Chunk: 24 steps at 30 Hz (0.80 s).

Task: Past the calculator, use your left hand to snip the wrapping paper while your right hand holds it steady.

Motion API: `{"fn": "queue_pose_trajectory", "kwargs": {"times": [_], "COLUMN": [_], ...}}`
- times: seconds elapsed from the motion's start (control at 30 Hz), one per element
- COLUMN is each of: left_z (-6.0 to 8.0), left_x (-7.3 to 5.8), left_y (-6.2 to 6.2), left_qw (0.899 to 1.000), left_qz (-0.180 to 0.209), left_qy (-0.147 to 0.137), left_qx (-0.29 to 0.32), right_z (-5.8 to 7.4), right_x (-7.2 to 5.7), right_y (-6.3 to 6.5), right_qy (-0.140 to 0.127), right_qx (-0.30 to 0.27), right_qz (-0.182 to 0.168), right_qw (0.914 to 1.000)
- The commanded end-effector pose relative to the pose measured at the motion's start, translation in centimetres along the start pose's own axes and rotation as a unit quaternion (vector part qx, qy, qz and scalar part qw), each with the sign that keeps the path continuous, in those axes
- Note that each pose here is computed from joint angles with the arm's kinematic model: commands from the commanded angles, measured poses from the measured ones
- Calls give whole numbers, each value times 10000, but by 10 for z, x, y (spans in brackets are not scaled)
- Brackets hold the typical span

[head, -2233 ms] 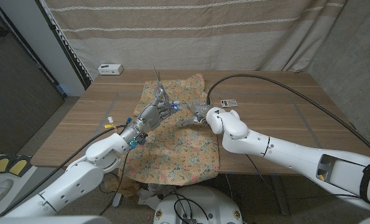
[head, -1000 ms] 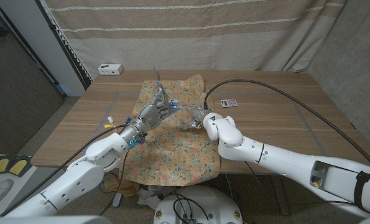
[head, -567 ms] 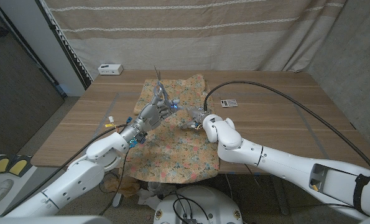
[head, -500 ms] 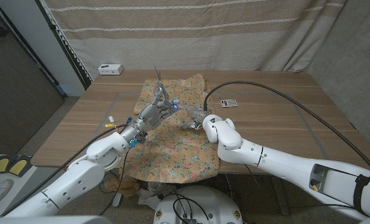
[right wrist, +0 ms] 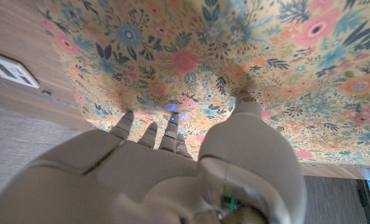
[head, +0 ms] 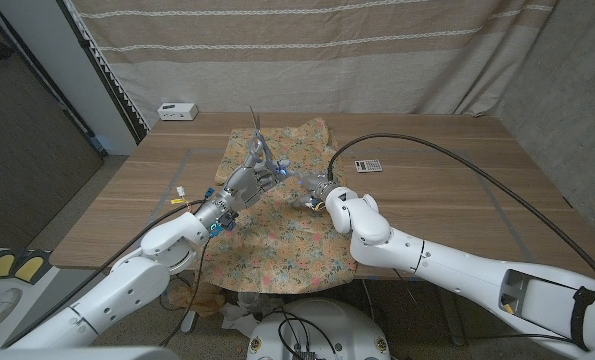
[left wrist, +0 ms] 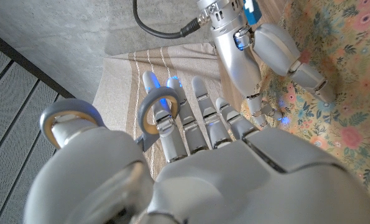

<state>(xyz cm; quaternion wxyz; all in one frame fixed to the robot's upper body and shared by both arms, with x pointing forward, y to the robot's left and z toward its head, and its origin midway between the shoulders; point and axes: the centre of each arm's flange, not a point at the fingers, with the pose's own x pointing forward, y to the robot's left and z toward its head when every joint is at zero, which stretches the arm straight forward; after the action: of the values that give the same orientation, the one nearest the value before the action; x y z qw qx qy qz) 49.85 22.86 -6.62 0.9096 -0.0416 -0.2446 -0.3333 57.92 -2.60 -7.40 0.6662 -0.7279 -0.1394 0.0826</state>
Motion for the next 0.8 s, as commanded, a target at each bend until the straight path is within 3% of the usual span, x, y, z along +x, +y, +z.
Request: {"fn": "queue_pose_trajectory", "kwargs": {"times": [0.03,0.4,0.8], "left_z": [-2,-2,-2], "left_x": [-1,-1,-4], "left_y": [-1,-2,-1], "left_qw": [10000,10000,10000], "left_qz": [-4,-16,24], "left_qy": [-24,-46,-62], "left_qx": [7,3,14], "right_z": [-2,-3,-1], "right_x": [2,-1,1], "right_y": [11,15,22], "right_qy": [101,124,90], "right_qx": [91,153,206], "right_qz": [31,-138,-90], "right_qw": [9999,9997,9997]}}
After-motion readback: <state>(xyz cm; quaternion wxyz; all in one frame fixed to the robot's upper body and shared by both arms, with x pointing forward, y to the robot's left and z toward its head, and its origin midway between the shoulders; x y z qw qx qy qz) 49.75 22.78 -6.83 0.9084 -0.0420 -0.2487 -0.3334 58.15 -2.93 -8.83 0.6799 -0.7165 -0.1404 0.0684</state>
